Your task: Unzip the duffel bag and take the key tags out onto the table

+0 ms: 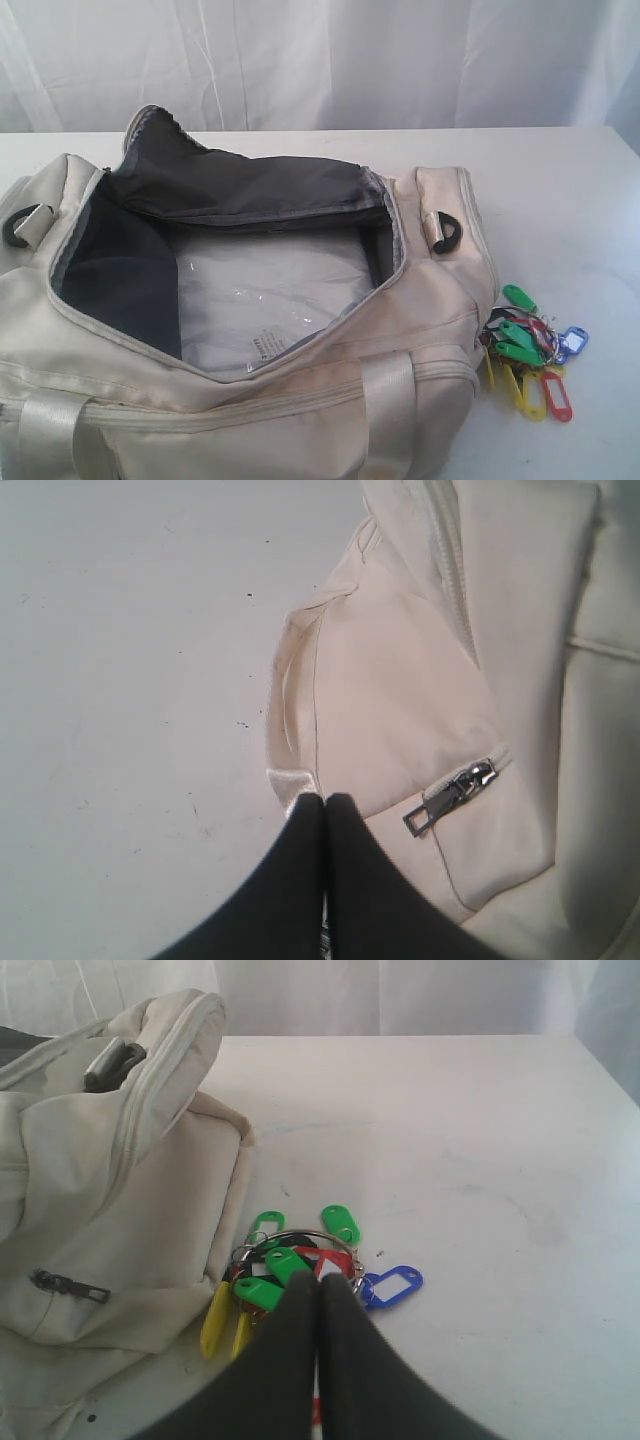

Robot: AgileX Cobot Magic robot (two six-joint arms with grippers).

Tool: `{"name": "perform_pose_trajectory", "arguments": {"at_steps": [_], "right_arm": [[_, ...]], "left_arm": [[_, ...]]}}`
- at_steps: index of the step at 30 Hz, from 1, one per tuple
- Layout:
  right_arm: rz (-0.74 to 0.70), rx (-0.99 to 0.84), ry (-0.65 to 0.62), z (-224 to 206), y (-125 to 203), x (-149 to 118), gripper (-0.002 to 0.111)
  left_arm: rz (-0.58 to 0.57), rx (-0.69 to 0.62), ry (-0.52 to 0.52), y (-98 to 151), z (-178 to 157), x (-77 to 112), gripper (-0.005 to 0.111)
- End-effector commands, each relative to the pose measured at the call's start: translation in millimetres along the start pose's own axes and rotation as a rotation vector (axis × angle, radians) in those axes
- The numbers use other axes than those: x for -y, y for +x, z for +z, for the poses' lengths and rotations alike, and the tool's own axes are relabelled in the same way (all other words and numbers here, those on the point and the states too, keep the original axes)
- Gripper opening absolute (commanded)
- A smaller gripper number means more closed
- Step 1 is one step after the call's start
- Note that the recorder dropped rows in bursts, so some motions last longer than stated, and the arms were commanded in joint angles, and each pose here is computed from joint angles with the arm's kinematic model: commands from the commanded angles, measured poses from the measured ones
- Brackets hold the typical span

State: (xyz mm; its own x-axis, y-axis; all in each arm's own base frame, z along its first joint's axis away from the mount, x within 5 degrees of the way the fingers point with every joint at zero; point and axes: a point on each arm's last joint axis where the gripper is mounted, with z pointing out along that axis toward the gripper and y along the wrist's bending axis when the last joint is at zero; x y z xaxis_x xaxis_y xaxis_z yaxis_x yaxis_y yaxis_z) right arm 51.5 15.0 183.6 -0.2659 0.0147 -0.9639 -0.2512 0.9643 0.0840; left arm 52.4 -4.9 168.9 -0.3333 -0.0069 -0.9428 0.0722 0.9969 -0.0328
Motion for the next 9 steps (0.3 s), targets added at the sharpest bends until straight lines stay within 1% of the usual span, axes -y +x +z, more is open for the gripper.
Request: {"name": "perform_pose_trajectory", "arguments": {"at_steps": [1,9], "right_arm": [[-0.009,0.006,-0.003,0.2,0.8,-0.1,0.0],[-0.014,0.006,-0.002,0.2,0.8,-0.1,0.0]], "left_arm": [[-0.01,0.007,-0.001,-0.1,-0.1,0.0,0.0],[-0.01,0.007,-0.001,-0.1,-0.1,0.0,0.0]]}}
